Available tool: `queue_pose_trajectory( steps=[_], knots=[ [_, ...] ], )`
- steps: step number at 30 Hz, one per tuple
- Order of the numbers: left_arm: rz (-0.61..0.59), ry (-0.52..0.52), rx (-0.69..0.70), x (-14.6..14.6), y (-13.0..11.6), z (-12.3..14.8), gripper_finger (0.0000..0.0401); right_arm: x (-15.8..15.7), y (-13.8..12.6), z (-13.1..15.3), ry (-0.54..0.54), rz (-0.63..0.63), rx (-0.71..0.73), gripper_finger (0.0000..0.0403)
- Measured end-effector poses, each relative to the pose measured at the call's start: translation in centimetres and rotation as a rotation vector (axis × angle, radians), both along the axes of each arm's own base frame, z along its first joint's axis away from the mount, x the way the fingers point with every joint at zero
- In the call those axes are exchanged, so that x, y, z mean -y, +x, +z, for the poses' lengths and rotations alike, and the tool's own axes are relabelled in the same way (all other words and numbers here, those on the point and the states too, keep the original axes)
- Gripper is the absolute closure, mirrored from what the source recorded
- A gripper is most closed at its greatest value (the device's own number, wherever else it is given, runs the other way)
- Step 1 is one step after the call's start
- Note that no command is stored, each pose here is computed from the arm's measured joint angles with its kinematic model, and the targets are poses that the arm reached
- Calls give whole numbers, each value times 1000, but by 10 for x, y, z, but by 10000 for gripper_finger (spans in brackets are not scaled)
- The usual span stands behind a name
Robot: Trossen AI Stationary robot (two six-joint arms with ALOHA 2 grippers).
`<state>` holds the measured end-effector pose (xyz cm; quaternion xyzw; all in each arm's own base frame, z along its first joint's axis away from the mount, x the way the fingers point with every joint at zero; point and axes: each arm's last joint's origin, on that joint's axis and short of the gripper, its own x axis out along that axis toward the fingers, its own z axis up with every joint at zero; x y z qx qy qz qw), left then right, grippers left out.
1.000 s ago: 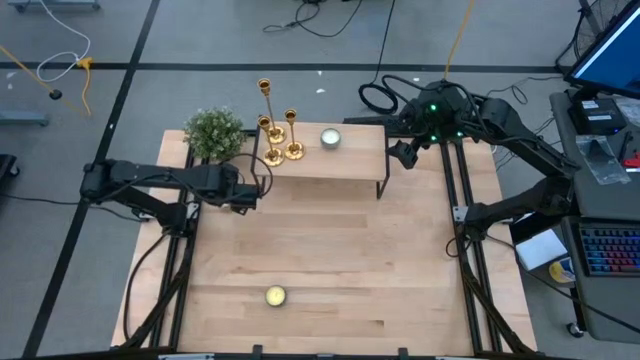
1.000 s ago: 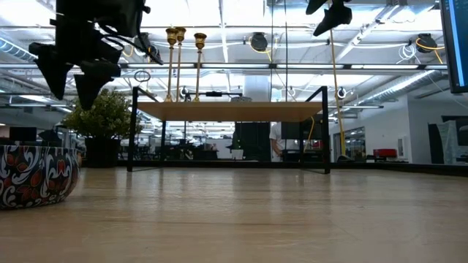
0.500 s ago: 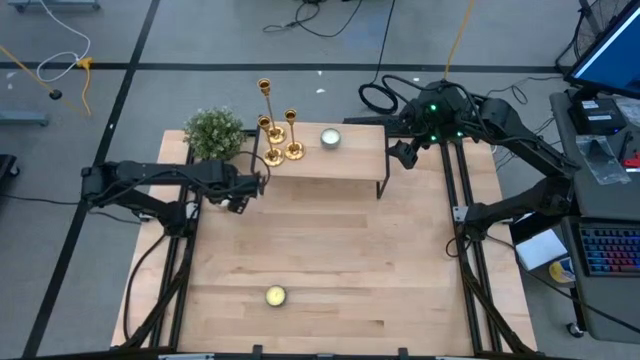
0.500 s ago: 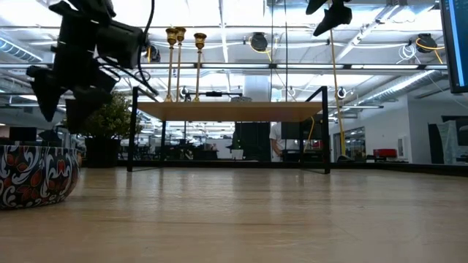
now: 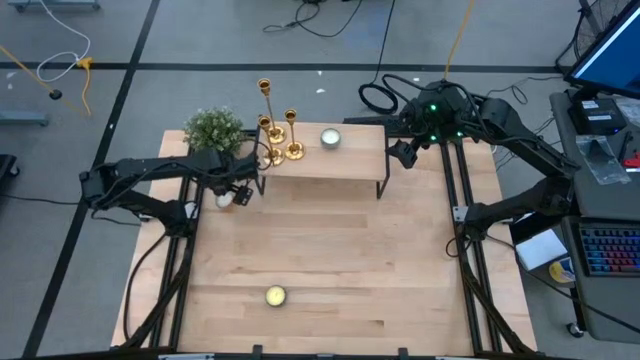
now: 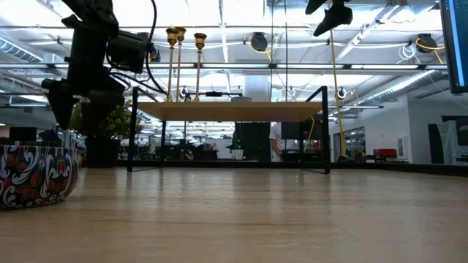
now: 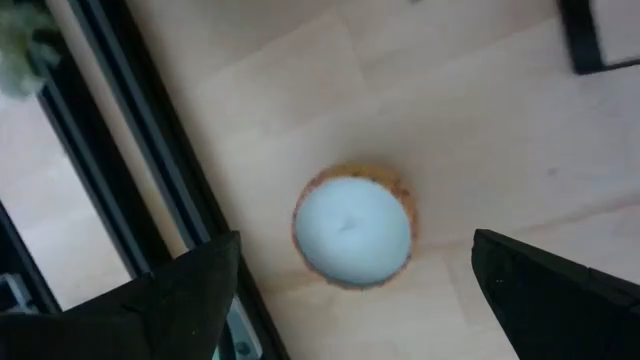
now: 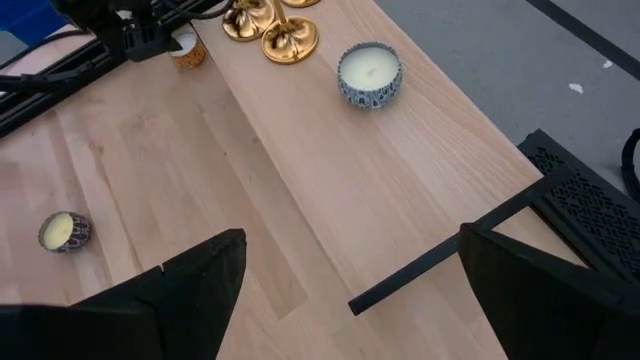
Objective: Pick & Place candle stick holders
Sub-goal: Put the orange scented candle on the shelf
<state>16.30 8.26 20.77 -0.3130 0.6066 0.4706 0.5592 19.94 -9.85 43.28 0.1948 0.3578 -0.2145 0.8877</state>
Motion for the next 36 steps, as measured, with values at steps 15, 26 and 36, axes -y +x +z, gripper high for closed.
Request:
queue_pose_trajectory(
  steps=[15, 26, 36],
  knots=[
    [137, -76, 57, -1, -10, -30, 11, 0, 0, 1, 7, -17, 10, 46],
    [152, -28, 49, -10, -13, -31, 11, 0, 0, 1, 11, -22, 12, 46],
    [139, -58, 58, -13, -19, -39, 11, 0, 1, 1, 10, -22, 13, 46]
  ],
)
